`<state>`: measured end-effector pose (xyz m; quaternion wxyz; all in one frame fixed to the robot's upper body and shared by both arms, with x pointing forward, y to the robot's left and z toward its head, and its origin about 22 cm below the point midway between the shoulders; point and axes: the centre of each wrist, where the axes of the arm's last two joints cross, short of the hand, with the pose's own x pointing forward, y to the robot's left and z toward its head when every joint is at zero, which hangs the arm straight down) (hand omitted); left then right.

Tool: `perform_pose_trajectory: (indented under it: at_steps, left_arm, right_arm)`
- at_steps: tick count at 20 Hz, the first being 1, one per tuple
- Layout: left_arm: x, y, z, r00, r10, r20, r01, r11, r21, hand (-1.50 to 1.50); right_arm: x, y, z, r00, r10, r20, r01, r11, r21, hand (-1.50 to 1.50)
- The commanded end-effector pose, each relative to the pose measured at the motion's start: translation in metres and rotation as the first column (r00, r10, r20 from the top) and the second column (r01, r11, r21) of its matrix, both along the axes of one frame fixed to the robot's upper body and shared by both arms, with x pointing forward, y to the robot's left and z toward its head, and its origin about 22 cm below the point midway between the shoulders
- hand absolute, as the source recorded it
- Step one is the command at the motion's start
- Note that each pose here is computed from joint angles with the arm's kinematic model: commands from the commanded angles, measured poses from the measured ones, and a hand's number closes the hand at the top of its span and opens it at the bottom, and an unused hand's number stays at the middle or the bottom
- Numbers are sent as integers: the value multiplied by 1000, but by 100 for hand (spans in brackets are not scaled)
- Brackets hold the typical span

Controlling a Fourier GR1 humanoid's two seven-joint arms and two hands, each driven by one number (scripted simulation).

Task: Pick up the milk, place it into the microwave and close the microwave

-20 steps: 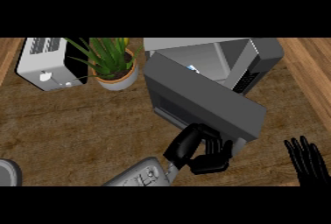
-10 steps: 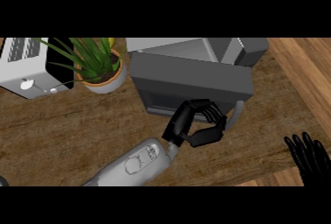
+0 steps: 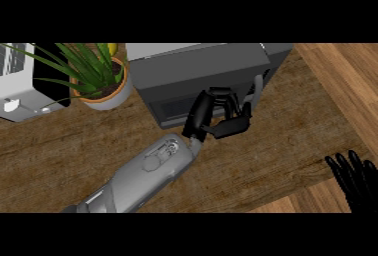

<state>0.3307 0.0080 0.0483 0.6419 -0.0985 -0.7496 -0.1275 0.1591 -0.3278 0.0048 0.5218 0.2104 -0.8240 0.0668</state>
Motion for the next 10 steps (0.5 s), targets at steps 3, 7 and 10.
perform_pose_trajectory:
  at_steps: [3, 7, 10]
  left_arm:
    - [23, 1, 16, 998, 49, 27, -48, 998, -50, 150]
    - [29, 4, 15, 997, 72, 37, -70, 996, -64, 150]
    - [29, 4, 13, 997, 68, 47, -65, 996, -65, 150]
  right_arm:
    - [1, 3, 11, 998, 49, 28, -50, 998, 37, -150]
    - [-1, -4, 20, 998, 61, 26, -61, 998, 21, -150]
    - [1, -3, 23, 996, 86, 32, -87, 996, 34, -150]
